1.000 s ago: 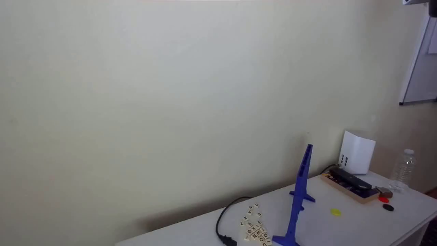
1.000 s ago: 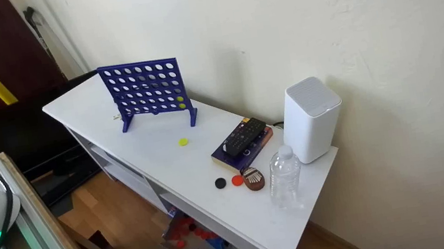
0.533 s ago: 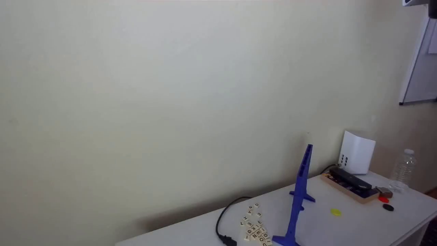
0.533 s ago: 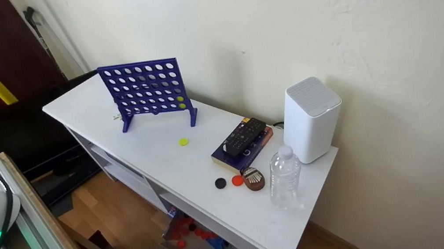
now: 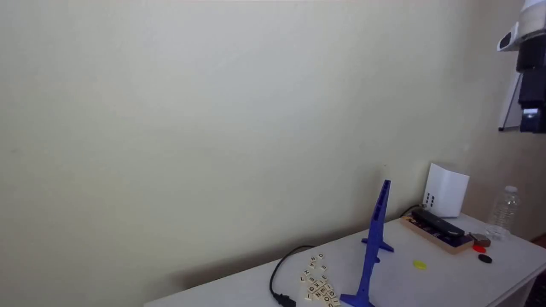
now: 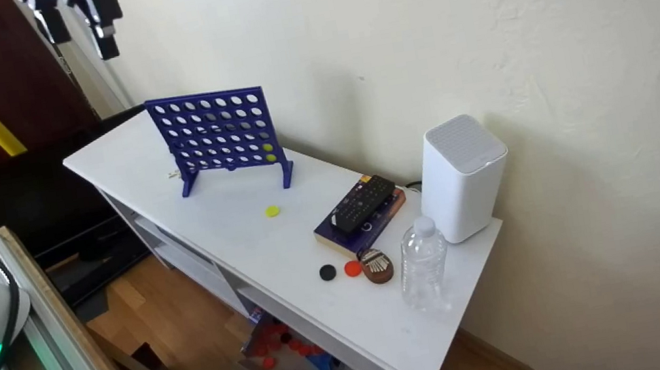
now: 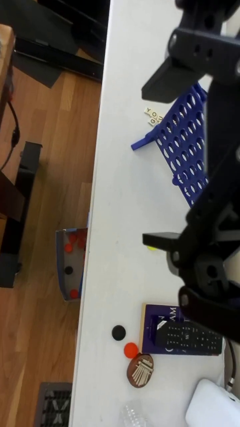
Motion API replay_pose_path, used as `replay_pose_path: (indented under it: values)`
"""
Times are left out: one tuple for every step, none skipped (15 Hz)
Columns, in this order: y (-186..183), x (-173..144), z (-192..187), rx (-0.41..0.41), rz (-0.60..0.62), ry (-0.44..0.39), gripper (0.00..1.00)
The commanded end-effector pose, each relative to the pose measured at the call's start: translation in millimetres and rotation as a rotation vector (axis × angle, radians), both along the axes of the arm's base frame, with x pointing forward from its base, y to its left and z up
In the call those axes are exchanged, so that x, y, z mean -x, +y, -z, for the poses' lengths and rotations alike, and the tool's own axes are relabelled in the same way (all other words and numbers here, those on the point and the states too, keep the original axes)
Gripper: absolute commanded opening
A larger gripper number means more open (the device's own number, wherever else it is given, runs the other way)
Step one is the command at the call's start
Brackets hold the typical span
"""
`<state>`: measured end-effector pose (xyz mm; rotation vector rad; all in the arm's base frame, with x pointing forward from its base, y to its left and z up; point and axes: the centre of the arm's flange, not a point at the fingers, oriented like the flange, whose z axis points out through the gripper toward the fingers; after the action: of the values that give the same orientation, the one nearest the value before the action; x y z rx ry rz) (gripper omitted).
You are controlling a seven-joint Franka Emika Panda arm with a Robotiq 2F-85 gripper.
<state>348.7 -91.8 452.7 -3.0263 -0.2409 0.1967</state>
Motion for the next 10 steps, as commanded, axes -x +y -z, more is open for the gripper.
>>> replay_pose_path:
  values:
    - [-12, -1, 43, 0.039, -0.047, -0.078, 1.0]
    - [-14, -2, 53, 0.063, -0.06, -0.099, 1.0]
    - [-15, -5, 64, 0.071, -0.075, -0.109, 1.0]
    - [-15, -7, 76, 0.084, -0.08, -0.118, 1.0]
    - [-14, -9, 88, 0.094, -0.089, -0.123, 1.0]
    - [-15, -11, 99, 0.097, -0.107, -0.126, 1.0]
    - [-14, -12, 107, 0.088, -0.111, -0.129, 1.0]
    - [-13, -13, 114, 0.067, -0.11, -0.119, 1.0]
    - [-8, -8, 96, 0.077, -0.088, -0.12, 1.0]
    - [-8, -9, 104, 0.076, -0.093, -0.112, 1.0]
